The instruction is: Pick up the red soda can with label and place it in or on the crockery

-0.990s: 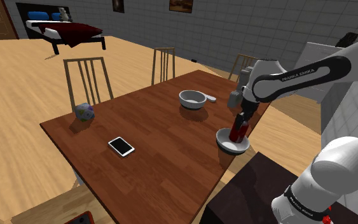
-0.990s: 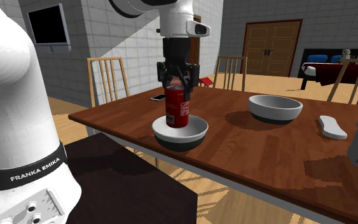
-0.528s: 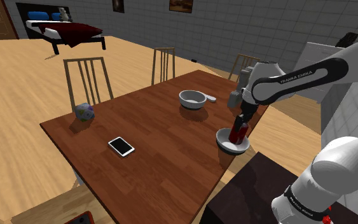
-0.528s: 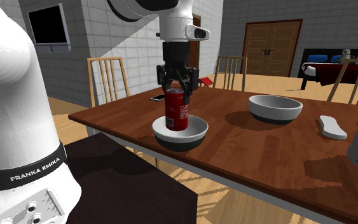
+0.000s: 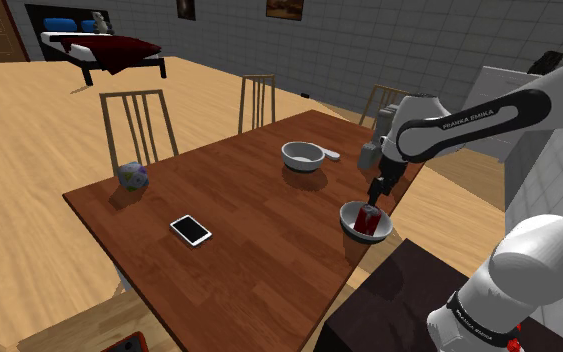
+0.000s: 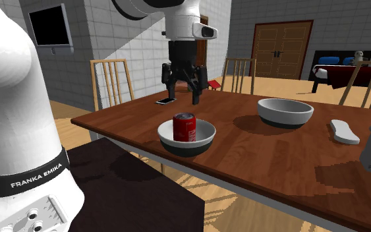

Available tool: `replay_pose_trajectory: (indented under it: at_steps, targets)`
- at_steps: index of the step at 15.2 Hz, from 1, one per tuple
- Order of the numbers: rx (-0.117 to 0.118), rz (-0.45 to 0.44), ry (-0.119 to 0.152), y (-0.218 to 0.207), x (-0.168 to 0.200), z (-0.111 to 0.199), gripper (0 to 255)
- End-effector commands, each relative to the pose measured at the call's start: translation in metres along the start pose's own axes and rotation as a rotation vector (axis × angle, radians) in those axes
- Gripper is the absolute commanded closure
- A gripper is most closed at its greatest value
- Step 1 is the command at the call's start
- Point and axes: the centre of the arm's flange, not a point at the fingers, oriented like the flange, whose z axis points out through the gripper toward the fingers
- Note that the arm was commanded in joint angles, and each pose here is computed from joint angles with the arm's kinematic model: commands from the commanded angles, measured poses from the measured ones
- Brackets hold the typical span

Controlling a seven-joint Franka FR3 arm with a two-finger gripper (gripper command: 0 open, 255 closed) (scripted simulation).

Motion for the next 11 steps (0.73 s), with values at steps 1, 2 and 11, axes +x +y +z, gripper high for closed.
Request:
replay_pose_trajectory:
  at_steps: [1, 2, 11]
  targets:
    - [0.0, 0.0, -0.001, 0.0, 0.0, -0.02, 0]
    - [0.0, 0.0, -0.001, 0.0, 0.0, -0.034, 0]
    - [0.0, 0.0, -0.001, 0.0, 0.0, -0.044, 0]
